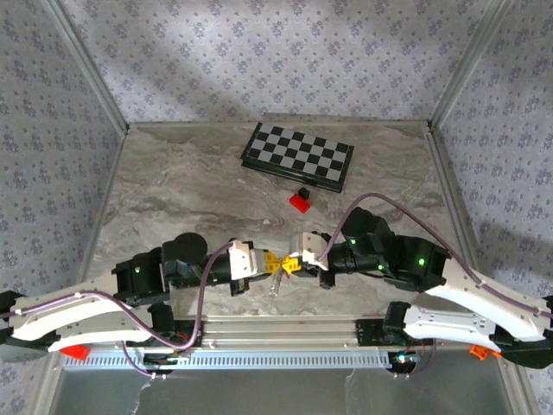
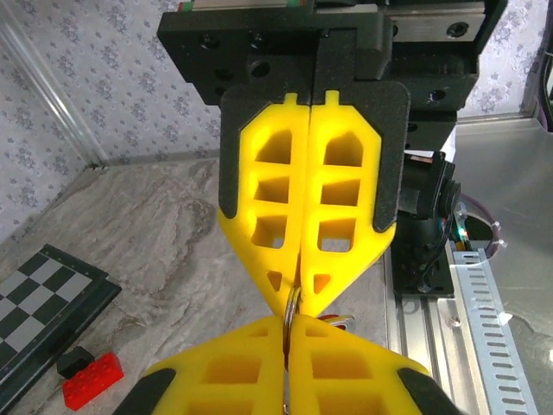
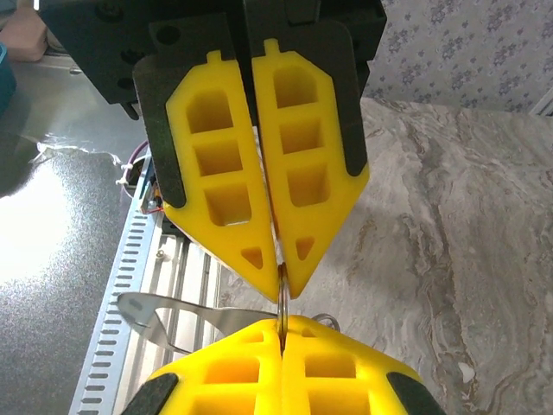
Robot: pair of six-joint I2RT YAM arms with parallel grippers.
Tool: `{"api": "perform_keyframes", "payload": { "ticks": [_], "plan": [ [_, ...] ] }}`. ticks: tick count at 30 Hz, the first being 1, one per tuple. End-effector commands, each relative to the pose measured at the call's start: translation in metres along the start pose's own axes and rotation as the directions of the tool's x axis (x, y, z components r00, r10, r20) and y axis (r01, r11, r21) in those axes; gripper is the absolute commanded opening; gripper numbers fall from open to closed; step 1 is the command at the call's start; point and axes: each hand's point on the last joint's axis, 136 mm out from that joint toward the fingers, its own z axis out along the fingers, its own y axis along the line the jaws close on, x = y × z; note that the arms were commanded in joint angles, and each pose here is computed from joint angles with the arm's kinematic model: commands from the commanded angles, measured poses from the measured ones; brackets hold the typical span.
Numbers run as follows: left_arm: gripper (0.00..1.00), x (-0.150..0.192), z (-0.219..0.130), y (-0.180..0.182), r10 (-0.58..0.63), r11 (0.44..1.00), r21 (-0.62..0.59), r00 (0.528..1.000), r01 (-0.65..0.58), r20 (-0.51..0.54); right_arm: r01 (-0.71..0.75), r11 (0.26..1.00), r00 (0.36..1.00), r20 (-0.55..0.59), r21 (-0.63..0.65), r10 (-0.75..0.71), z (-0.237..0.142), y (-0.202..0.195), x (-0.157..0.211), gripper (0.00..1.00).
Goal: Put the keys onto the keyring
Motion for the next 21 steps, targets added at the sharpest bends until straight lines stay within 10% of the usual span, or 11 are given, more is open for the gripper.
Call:
{"api": "perform_keyframes", "payload": {
  "ticks": [1, 7, 12, 21],
  "plan": [
    [0.02, -0.017, -0.002, 0.000, 0.014, 1.000, 0.008, 0.999, -0.015, 0.047, 0.025, 0.999, 0.999, 0.046, -0.021, -0.024, -0.004, 0.004, -0.016, 0.00],
    [0.00, -0.029, -0.009, -0.002, 0.011, 1.000, 0.022, 0.994, -0.014, 0.111, 0.030, 0.999, 0.997, 0.072, -0.022, -0.029, -0.008, 0.006, -0.021, 0.02],
    [0.00, -0.048, -0.027, -0.003, 0.008, 1.000, 0.016, 0.970, -0.012, 0.242, 0.031, 0.999, 0.993, 0.112, -0.008, -0.030, -0.017, 0.007, -0.023, 0.28],
    [0.00, -0.061, -0.041, -0.008, -0.006, 0.999, 0.041, 0.946, -0.008, 0.324, 0.035, 0.999, 0.987, 0.156, -0.023, -0.031, -0.022, 0.009, -0.032, 0.32]
  ]
}}
